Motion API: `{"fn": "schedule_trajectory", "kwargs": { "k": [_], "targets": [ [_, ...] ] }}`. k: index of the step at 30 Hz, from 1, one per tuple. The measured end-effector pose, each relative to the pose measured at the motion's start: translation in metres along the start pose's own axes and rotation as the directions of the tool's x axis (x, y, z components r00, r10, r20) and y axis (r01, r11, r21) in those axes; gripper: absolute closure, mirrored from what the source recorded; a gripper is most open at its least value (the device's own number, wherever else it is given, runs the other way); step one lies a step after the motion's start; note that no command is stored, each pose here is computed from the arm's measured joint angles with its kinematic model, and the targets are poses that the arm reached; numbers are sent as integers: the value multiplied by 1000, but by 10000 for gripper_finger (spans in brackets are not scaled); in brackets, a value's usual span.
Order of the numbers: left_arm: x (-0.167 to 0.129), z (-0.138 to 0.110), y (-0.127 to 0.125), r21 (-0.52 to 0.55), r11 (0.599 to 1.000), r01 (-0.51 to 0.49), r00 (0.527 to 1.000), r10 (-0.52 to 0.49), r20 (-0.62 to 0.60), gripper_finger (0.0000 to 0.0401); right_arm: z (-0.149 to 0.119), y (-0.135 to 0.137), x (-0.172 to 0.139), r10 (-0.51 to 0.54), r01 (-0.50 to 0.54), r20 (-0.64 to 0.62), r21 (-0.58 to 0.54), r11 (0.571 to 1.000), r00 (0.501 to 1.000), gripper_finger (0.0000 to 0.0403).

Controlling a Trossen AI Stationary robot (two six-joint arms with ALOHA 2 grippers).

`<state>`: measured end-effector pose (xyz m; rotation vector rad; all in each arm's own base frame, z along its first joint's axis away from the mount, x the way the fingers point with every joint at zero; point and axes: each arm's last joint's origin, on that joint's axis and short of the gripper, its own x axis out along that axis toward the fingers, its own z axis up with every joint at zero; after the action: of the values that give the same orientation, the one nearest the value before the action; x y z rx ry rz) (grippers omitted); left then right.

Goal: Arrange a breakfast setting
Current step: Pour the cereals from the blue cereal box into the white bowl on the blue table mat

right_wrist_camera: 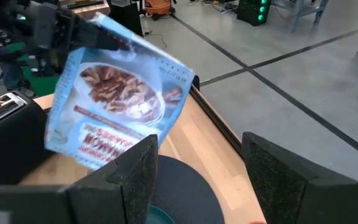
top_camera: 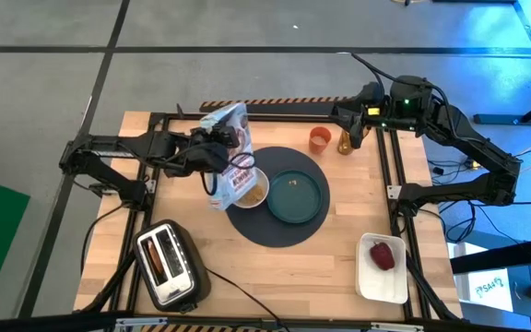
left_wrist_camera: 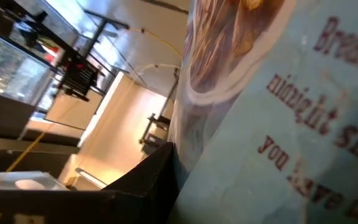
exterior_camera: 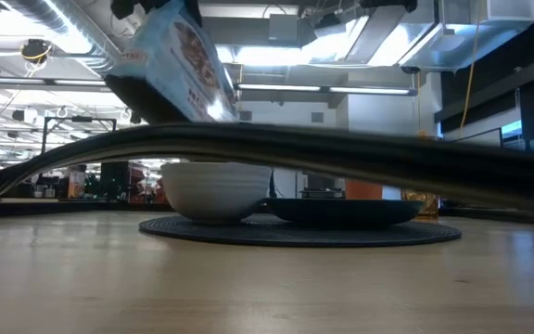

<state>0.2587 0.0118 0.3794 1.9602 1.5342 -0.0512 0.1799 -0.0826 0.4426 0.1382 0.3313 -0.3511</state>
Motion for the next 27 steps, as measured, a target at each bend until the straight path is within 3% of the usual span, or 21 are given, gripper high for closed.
{"fn": "schedule_trajectory", "kwargs": {
  "k": [13,15,27],
  "targets": [
    [-2,0,-2,28,1000,10,1000,-10,-6,262,-4,-1,0,-11,11,-40,-19,1000,999,178],
    [-5,0,0,-27,1000,-9,1000,9,12,262,-4,-1,0,-11,10,-39,-19,1000,999,178],
    [0,-1,-11,-38,997,71,997,-70,9,262,-4,0,0,2,-2,-41,6,1000,999,178]
  ]
}}
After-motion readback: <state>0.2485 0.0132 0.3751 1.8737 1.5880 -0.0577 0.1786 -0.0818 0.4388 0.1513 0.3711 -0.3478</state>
